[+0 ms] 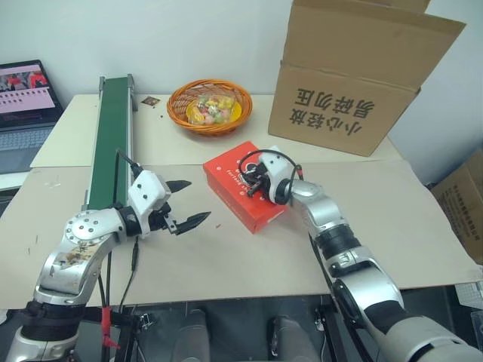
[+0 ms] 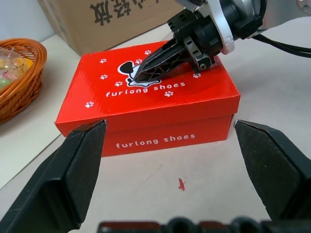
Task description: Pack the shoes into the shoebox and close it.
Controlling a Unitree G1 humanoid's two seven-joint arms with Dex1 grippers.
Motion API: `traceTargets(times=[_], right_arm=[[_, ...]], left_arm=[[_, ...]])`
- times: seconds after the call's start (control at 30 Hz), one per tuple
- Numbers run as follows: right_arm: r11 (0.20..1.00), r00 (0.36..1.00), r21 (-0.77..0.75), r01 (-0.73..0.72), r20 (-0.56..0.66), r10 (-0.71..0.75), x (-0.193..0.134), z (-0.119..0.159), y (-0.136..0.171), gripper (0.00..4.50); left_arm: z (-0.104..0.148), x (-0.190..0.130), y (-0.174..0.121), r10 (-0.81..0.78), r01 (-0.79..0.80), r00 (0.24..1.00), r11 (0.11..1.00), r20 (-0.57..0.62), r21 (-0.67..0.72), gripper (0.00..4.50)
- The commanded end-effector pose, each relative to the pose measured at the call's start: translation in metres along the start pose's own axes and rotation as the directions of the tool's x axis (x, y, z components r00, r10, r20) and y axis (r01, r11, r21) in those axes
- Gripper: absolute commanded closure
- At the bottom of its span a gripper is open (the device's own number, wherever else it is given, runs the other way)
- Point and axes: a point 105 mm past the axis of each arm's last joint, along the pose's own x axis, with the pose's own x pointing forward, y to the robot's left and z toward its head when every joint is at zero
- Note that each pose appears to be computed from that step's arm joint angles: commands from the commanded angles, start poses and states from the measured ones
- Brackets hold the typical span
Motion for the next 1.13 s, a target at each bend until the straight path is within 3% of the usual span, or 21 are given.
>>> traceTargets(times=[0.03,0.13,0.23,0.4,0.53,0.63,0.67,0.77,0.8,0.9,1.0,1.13], right_arm=[[0.999,0.988,-0.004,0.036,-0.151,-0.036,-0.006,-0.043,-0.010,4.47],[1.000,0.990,-0.005,0.023,-0.136,-0.024,-0.007,-0.038,-0.010,4.47],[0.999,0.999,0.039,0.009,-0.035,-0.008,-0.010,-0.013,-0.009,4.47],[0.953,0.971,0.291,-0.088,0.239,0.017,-0.039,0.053,-0.013,4.47],[0.891,0.951,0.449,-0.066,0.298,-0.079,-0.065,0.065,-0.037,4.47],[0.858,0.927,0.513,0.034,0.304,-0.219,-0.087,0.063,-0.068,4.47],[0.853,0.905,0.490,0.178,0.258,-0.337,-0.099,0.051,-0.091,4.47],[0.825,0.825,0.248,0.507,0.139,-0.549,-0.131,0.016,-0.133,4.47],[0.825,0.821,0.184,0.534,0.120,-0.558,-0.138,0.005,-0.137,4.47],[0.801,0.802,0.227,0.553,0.116,-0.586,-0.156,-0.016,-0.145,4.47],[0.765,0.767,0.266,0.587,0.118,-0.630,-0.167,-0.025,-0.152,4.47],[0.764,0.766,0.186,0.617,0.083,-0.638,-0.165,-0.039,-0.147,4.47]], left_arm=[[0.010,-0.004,0.001,0.023,-0.024,0.999,0.999,0.027,0.029,0.00],[0.010,-0.005,0.002,0.038,-0.039,0.999,0.999,0.030,0.030,0.00],[0.010,-0.006,0.002,0.065,-0.066,0.997,0.998,0.037,0.009,0.00],[0.008,-0.013,0.009,0.185,-0.183,0.981,0.982,0.050,-0.044,0.00],[0.005,-0.023,0.033,0.384,-0.377,0.922,0.920,0.057,-0.105,0.00],[0.001,-0.038,0.055,0.557,-0.547,0.829,0.827,0.053,-0.134,0.00],[-0.001,-0.048,0.065,0.635,-0.623,0.771,0.769,0.051,-0.143,0.00],[-0.009,-0.073,0.079,0.762,-0.748,0.647,0.643,0.037,-0.167,0.00],[-0.012,-0.080,0.080,0.785,-0.769,0.619,0.613,0.028,-0.182,0.00],[-0.022,-0.100,0.082,0.838,-0.818,0.545,0.532,-0.002,-0.221,0.00],[-0.031,-0.114,0.080,0.858,-0.838,0.513,0.492,-0.030,-0.236,0.00],[-0.043,-0.130,0.076,0.883,-0.863,0.464,0.434,-0.067,-0.259,0.00]])
